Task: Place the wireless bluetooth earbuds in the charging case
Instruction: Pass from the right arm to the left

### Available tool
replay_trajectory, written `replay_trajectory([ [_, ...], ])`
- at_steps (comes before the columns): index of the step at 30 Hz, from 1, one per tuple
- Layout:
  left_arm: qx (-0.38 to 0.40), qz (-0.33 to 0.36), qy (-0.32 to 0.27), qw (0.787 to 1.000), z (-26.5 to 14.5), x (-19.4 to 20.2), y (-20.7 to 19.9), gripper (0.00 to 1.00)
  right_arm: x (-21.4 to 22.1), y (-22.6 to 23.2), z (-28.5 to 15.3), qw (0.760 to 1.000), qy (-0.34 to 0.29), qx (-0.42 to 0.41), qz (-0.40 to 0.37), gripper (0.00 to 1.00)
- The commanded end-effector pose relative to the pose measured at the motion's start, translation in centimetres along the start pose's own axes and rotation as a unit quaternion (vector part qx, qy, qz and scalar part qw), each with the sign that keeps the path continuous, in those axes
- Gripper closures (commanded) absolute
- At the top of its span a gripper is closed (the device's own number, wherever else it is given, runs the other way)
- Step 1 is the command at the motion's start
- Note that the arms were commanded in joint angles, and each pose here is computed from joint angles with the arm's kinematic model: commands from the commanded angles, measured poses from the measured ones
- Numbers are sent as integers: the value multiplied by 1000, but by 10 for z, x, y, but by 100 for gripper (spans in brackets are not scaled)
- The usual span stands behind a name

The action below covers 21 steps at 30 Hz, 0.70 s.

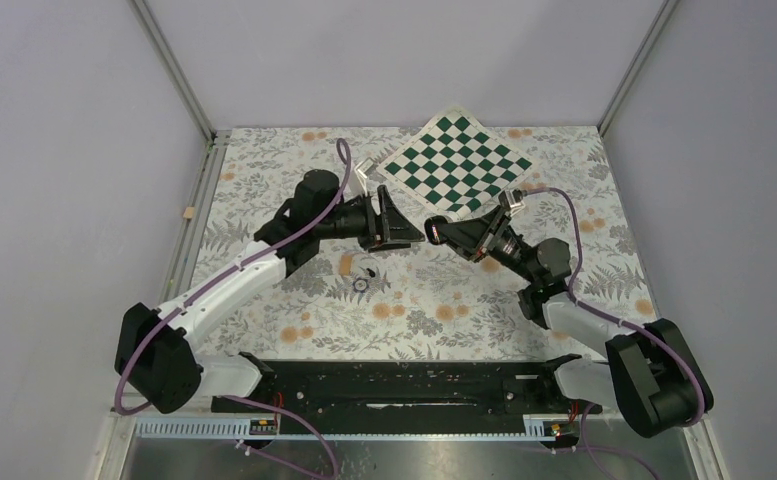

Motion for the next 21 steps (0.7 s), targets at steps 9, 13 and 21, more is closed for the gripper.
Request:
replay_trajectory([
  [9,110,7,-26,994,12,-9,-37,50,0,21,2,998,16,-36,-39,100],
  [13,108,7,-19,994,13,-8,-36,55,0,24,2,998,14,-47,-36,100],
  [21,89,-4,-12,996,18,-4,-27,53,1,28,3,997,19,-57,-38,100],
])
Point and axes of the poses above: each gripper's point midway between its finger pads, its own z axis out along the fingers, its own y axis along the line the jaws close on, x = y × z, the point moved 10 cm from there along -z, back along the fingers, and after that the axes turned 1 degree about z, right-handed, at the moved point
